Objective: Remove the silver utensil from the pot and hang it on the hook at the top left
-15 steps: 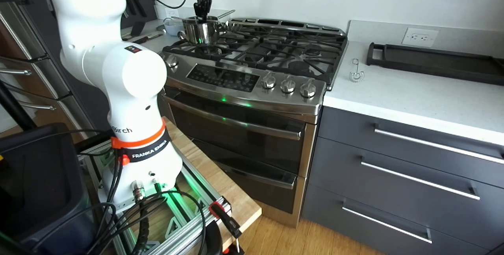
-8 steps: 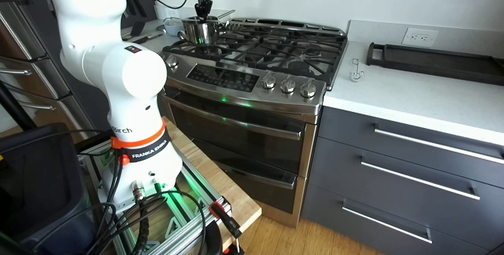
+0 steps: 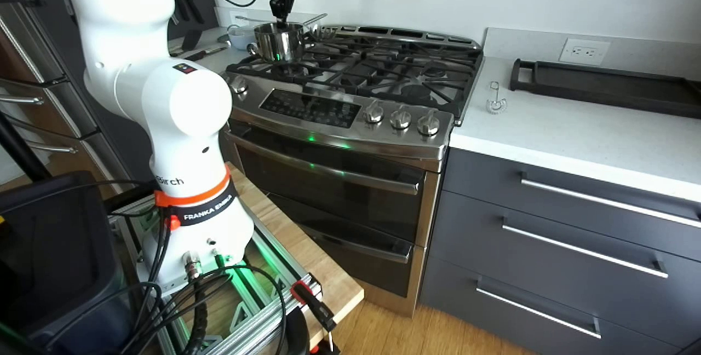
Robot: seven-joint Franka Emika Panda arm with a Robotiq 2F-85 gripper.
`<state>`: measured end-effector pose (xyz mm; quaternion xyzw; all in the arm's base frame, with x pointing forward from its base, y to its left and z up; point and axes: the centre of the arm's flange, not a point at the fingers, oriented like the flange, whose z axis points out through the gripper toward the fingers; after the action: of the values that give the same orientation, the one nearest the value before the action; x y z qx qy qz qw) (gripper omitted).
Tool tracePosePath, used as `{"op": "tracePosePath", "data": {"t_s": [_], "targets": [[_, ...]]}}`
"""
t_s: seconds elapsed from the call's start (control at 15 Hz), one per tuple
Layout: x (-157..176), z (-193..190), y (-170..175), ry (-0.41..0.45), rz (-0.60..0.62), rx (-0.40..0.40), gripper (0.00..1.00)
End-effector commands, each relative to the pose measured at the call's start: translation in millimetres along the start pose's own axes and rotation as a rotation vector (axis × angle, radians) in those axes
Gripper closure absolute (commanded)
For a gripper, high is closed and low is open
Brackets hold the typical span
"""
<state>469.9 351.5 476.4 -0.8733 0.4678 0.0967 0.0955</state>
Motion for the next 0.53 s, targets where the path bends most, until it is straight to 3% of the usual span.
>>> {"op": "tracePosePath", "data": {"t_s": [0.0, 0.27, 0.47], "targets": [[3, -32, 15, -0.053, 0.007, -0.019, 0.97], [5, -65, 27, -0.124, 0.012, -0.036, 0.97], [7, -98, 36, -0.181, 0.018, -0.003, 0.97]]}}
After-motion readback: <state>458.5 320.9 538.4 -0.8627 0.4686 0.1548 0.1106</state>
